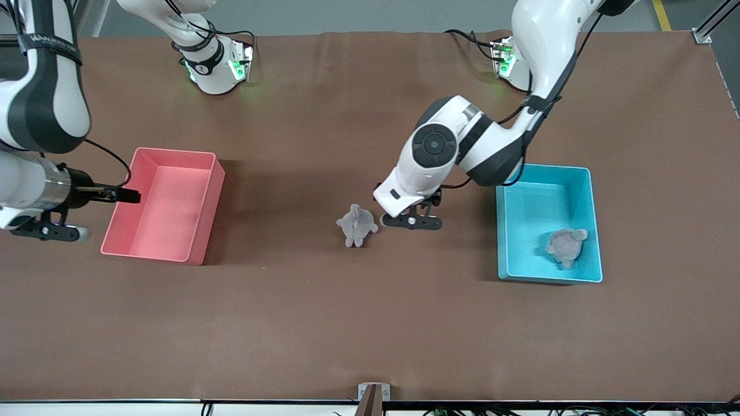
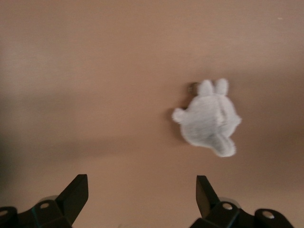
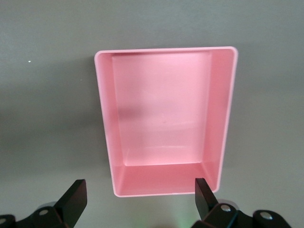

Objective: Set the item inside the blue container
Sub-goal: 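Grasp the second toy with the left gripper while the right gripper retracts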

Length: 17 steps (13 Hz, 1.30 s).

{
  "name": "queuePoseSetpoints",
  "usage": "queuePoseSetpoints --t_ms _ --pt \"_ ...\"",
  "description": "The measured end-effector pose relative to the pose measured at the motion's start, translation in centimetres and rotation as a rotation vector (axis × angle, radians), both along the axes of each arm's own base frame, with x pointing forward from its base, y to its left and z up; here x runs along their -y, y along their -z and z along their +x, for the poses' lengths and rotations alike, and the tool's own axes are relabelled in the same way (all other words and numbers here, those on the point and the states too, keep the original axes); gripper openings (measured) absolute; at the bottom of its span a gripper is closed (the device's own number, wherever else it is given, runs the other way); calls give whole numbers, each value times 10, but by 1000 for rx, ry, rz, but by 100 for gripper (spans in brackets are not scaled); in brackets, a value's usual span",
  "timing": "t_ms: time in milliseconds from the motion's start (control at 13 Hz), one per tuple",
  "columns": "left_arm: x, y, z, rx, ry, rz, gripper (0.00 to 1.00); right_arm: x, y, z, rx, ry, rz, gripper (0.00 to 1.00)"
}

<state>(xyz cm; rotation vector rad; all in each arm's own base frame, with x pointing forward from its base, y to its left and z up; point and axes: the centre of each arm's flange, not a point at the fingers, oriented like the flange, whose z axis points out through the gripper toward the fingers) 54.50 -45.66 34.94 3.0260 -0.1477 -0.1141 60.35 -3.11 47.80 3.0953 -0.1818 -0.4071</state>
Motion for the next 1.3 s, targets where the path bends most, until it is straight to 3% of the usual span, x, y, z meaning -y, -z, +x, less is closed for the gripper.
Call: queuePoseSetpoints --t_ms 384,690,844,1304 --pt "36 45 -3 71 9 -103 100 41 -18 -2 13 -9 9 100" --pt "60 95 -13 95 -1 -152 100 33 -35 1 23 -22 12 100" --pt "69 117 -20 103 2 -154 100 31 -52 1 31 -26 12 100" --pt "83 153 -31 119 -18 -115 98 25 -53 -4 -26 -23 49 100"
